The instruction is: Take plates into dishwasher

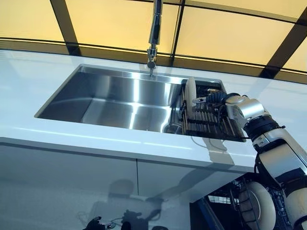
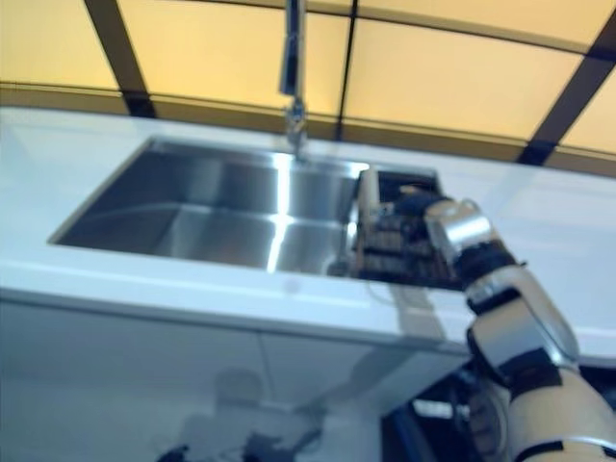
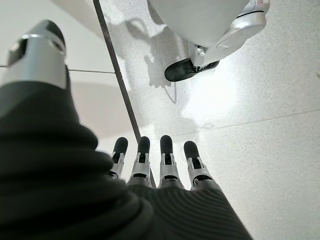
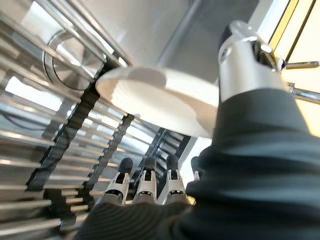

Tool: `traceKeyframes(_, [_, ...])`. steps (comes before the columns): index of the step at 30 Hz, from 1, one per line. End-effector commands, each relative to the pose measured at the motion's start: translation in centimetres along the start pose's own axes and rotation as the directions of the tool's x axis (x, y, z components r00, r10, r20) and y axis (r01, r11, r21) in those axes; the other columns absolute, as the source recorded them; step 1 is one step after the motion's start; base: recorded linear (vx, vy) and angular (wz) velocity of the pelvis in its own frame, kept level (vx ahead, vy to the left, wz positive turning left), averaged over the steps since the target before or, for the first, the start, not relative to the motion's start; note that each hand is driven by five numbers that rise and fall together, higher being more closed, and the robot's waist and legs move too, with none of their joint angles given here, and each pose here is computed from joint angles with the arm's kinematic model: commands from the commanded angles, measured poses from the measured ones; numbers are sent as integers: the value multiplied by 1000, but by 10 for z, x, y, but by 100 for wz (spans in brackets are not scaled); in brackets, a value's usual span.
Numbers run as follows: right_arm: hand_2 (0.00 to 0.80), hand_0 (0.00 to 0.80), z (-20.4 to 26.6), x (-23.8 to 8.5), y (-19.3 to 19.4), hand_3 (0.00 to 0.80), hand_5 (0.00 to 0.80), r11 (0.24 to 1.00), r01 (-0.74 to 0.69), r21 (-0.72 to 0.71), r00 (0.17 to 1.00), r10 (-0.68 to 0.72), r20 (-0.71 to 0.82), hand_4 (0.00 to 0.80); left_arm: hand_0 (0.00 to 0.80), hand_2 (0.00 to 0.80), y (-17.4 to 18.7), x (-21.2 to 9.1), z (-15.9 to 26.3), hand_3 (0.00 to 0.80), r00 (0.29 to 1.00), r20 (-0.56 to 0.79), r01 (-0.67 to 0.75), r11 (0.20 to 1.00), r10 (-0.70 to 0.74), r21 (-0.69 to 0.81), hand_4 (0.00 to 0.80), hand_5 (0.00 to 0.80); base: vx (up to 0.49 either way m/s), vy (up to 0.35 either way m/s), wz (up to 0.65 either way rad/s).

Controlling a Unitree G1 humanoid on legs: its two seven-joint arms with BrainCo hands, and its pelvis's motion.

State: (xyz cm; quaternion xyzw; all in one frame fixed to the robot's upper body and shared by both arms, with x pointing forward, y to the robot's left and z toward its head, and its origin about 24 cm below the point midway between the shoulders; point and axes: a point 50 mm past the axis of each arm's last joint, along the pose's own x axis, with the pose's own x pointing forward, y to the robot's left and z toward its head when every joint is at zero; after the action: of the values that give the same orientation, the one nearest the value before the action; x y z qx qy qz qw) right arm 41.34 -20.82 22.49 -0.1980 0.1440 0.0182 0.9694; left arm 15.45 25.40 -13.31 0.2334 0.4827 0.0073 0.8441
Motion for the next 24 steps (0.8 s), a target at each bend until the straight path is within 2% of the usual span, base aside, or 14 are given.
traceKeyframes(1, [0, 0, 31, -11, -21, 0, 0, 998, 64, -15, 994, -62, 91, 0, 0, 0, 5, 4, 15, 0, 1000, 24, -15, 1000, 15, 2, 0, 0, 0, 0, 0])
traceKeyframes(24, [0, 0, 26, -10, -26, 0, 0, 995, 94, -33, 995, -93, 39, 0, 0, 0, -1, 2, 5, 0, 1000, -6, 2, 1000, -2, -15, 0, 0, 22, 7, 1])
